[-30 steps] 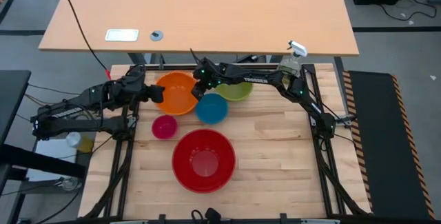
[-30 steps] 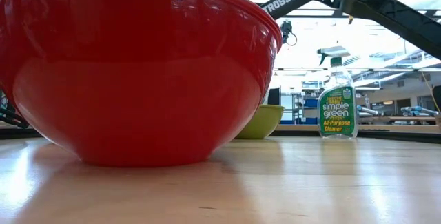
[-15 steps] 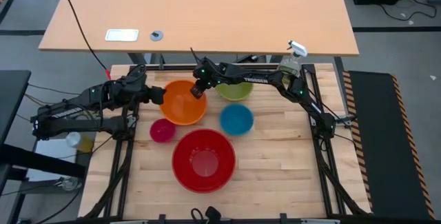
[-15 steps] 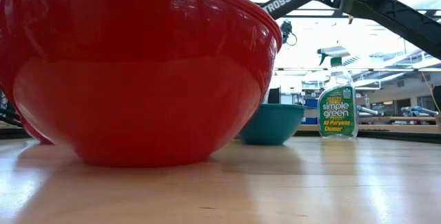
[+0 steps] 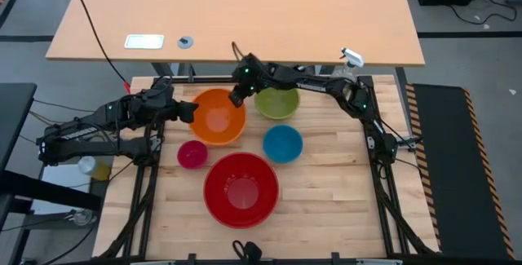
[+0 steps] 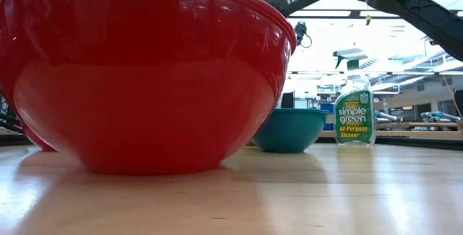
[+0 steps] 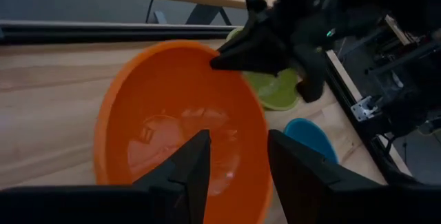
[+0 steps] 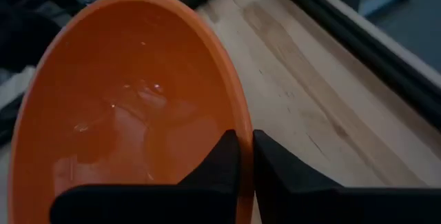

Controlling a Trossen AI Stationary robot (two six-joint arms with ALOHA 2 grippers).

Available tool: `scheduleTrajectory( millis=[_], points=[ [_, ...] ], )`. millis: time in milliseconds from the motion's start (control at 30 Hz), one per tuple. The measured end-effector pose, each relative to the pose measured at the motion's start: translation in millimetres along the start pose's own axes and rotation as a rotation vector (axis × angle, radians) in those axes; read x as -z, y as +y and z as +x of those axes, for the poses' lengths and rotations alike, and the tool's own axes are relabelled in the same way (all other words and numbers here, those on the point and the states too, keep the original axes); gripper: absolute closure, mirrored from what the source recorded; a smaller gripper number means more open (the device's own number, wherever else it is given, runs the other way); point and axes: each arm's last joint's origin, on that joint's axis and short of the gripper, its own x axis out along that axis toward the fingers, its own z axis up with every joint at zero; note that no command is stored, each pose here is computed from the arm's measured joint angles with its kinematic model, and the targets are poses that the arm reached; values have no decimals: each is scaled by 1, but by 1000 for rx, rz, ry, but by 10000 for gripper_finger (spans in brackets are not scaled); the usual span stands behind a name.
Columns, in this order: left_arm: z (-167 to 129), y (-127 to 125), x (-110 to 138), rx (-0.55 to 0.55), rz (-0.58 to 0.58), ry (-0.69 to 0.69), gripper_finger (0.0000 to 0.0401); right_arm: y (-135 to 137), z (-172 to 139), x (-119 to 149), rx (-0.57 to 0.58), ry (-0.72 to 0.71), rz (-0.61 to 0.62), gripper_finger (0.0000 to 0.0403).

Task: Nest bowls inside each other
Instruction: Stack the orange bowl on top of the red bowl

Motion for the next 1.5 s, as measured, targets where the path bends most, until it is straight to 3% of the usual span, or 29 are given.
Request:
scheduleTrajectory(
  millis=[267, 433, 633, 800, 967, 1100, 1333, 1500],
  points=[
    [-1, -1, -2, 23, 27, -20, 253, 6, -39, -8, -99, 88, -59, 369],
    [-7, -8, -10, 112, 55, -114, 253, 20, -69, -15, -312, 114, -84, 369],
    [-10, -16, -18, 175, 95, -204, 253, 53, -77, -7, -512, 194, -112, 369],
    [-10, -16, -18, 172, 98, -206, 253, 100, -69, 18, -589, 293, -204, 369],
    [-10, -16, -18, 172, 98, -206, 253, 142, -64, 44, -533, 343, -312, 369],
    [-10, -16, -18, 172, 99, -206, 253, 159, -54, 66, -442, 345, -393, 369],
    [-10, -17, -18, 214, 100, -185, 253, 152, -29, 99, -323, 361, -406, 362],
    [-11, -20, -18, 280, 104, -155, 253, 148, -24, 102, -298, 345, -395, 308]
  ],
)
